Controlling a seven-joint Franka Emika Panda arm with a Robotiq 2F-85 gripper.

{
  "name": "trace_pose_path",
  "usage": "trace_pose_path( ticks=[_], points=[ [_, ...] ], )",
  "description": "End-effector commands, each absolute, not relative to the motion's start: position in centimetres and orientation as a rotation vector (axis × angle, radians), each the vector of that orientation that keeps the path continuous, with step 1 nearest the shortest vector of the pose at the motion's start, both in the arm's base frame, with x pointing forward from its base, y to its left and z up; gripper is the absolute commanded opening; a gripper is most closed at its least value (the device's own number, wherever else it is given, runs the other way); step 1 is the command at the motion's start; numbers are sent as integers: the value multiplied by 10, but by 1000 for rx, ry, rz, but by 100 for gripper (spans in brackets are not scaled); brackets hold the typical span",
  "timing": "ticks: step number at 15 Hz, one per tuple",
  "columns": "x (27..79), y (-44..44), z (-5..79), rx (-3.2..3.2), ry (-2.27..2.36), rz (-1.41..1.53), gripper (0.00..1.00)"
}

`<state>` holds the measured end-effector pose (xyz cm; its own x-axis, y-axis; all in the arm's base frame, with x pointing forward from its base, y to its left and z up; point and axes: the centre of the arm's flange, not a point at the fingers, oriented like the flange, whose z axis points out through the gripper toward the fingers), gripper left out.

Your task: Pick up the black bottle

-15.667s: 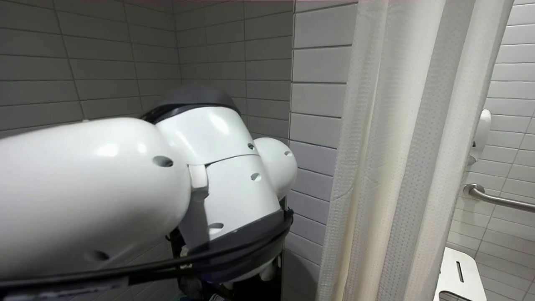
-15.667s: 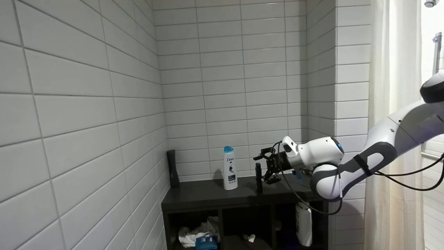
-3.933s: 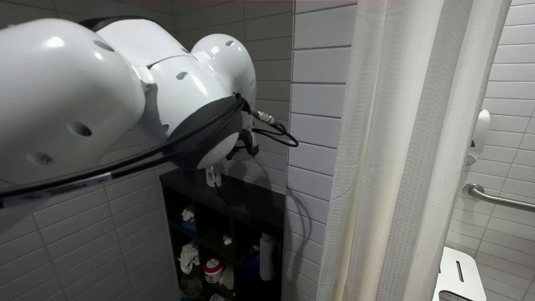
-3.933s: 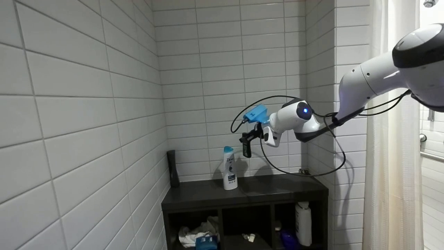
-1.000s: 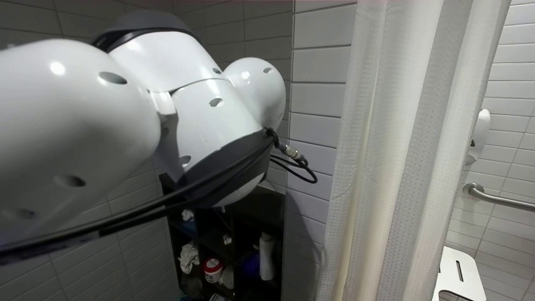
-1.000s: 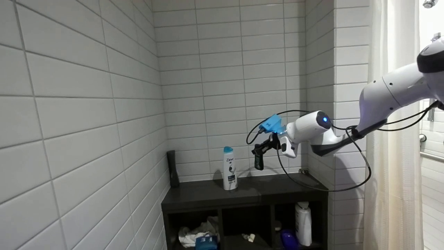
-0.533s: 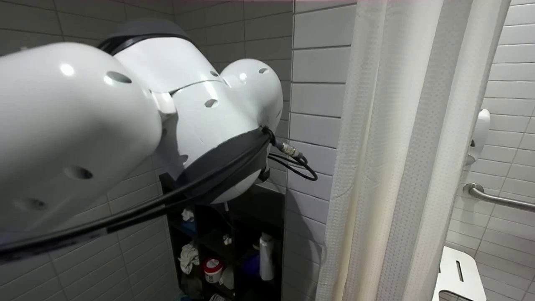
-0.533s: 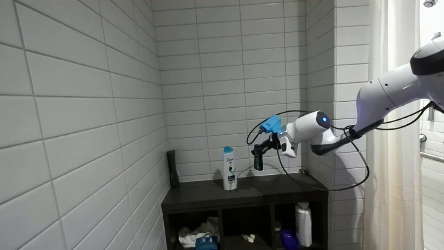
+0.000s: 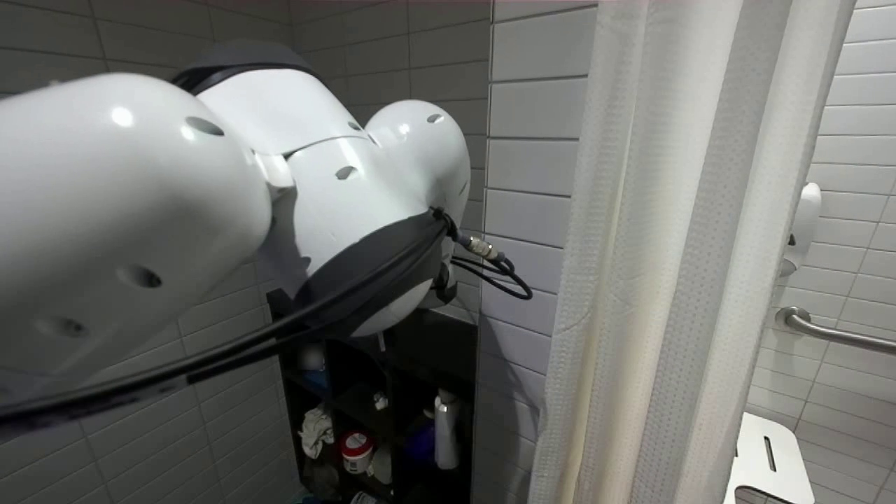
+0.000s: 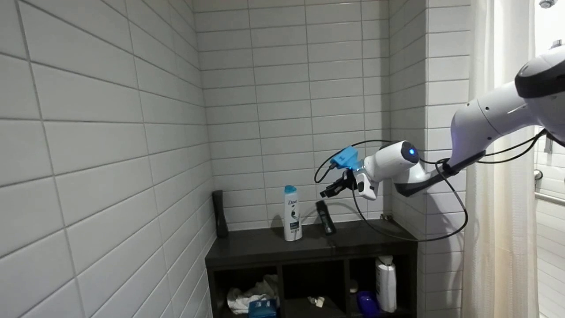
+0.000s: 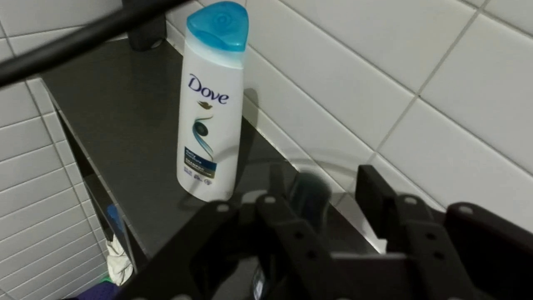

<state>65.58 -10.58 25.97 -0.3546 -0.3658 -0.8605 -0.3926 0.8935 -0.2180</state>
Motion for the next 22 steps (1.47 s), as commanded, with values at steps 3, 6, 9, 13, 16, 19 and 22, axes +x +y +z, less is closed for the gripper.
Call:
trace_pose_path(
  ticks=[3,6,9,13,16,19,22],
  points=[
    [665,-115,262,-525,1985,39,93],
    [665,-117,262,-512,1988,31,100],
    [661,-118,257,-504,1991,26,100],
    [660,-118,255,-504,1993,26,100],
    [660,-118,255,-502,1994,26,100],
    [660,-118,255,-502,1994,27,100],
    [660,-118,255,-502,1994,27,100]
  ],
)
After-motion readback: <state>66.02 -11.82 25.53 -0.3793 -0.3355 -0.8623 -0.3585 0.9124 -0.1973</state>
